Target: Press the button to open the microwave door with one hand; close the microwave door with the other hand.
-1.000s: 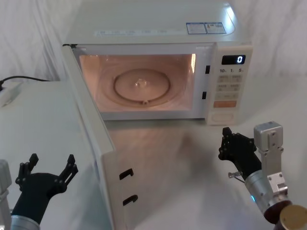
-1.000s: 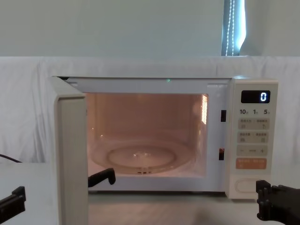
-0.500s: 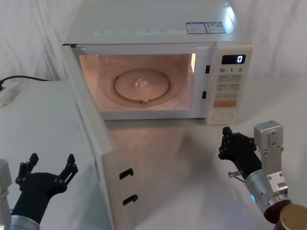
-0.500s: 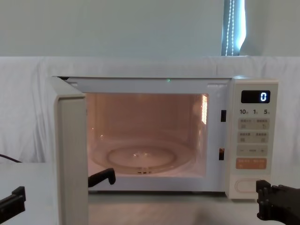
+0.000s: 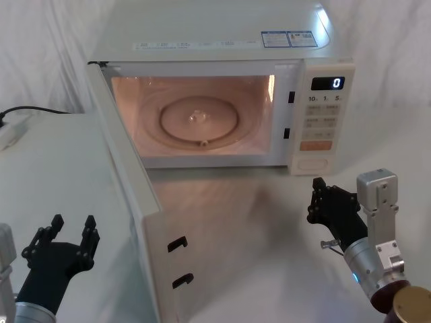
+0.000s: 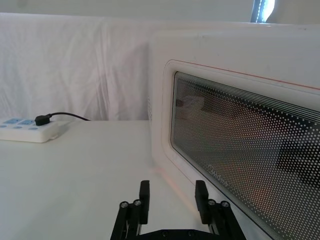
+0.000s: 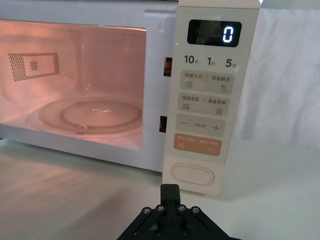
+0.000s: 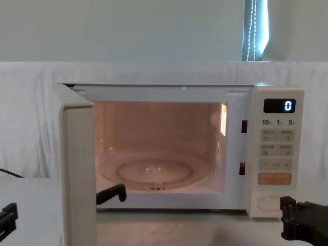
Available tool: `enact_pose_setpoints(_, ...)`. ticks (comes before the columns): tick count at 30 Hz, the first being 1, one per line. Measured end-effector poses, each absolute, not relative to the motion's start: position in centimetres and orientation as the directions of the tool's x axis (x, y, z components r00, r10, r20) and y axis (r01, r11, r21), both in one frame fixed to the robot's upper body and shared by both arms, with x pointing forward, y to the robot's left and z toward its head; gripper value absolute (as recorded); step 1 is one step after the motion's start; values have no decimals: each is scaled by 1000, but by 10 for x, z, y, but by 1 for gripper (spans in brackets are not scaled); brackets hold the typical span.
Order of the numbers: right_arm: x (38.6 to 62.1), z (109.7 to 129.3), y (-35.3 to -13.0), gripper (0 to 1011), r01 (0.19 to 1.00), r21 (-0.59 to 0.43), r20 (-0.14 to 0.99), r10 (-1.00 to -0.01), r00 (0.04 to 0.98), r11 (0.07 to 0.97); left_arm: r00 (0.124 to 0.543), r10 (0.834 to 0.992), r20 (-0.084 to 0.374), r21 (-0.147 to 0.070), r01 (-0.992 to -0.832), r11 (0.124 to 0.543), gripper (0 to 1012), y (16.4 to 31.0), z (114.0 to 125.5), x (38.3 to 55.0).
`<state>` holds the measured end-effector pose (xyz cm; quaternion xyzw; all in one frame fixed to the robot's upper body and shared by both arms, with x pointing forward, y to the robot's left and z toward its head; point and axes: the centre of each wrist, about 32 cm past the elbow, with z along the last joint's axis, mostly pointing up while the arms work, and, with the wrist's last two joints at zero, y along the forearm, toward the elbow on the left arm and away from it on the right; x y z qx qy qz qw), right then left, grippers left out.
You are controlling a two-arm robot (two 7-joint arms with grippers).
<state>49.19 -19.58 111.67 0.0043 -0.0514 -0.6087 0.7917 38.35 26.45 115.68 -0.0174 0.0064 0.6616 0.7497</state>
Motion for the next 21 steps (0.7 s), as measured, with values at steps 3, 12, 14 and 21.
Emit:
enact_pose_setpoints(3,492,1117,-196,0,963,69,76,-964,254,259,124,992,-33,-18,-992,124,521,265,1157,384)
enact_pose_setpoints(12,492,1117,-196,0,963,69,75,-964,254,259,125,992,-33,-18,-992,124,211,265,1157,384)
enact_pose_setpoints(14,492,1117,-196,0,963,69,75,-964,254,259,125,992,-33,-18,-992,124,179,265,1157,384)
enact_pose_setpoints(21,492,1117,-196,0,963,69,75,-964,254,259,125,992,-33,-18,-992,124,0,265,1157,384)
